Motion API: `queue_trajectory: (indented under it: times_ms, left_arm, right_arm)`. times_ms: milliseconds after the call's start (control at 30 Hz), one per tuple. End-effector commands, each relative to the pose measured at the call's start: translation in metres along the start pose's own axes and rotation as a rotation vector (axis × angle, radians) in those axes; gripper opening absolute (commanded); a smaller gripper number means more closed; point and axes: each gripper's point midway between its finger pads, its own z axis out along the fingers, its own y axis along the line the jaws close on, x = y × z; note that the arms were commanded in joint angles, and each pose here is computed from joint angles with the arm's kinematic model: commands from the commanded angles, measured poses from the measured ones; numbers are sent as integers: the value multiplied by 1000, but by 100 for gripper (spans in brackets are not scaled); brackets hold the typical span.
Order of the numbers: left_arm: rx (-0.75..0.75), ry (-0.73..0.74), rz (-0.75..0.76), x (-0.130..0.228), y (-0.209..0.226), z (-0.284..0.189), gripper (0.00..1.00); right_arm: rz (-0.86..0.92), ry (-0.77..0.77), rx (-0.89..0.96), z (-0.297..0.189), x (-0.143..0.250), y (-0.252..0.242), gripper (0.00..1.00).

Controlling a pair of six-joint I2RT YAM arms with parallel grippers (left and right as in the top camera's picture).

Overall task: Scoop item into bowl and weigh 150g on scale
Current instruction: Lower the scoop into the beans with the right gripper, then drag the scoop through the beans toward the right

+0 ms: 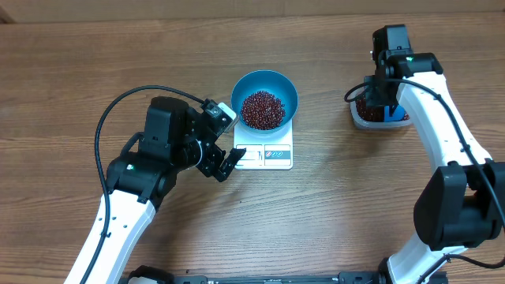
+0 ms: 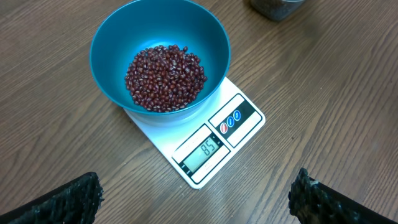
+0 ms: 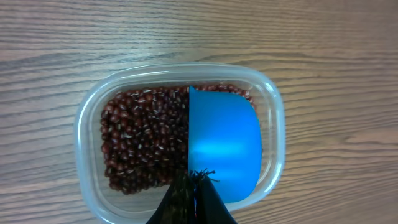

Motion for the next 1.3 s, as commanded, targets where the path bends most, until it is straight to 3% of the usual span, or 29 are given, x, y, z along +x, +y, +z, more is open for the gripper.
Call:
queue_trajectory:
  times_ms: [0,267,633,967,1267]
  left_arm:
    - [3,-27,-9,-11,1,-5,100]
    - [3,-27,-9,-11,1,-5,100]
    - [3,-27,-9,-11,1,-5,100]
    - [3,-27,-9,-11,1,-5,99]
    - [3,-27,-9,-11,1,-5,100]
  right_arm:
    - [-36,1,54,-1,1,-5,4]
    - [-36,4,-100,-1,2,22,4]
    - [-54,74,-135,17,30,33,4]
    - [-41,52,-331,8,23,65,4]
    - [-21,11,-376,-3,8,67,4]
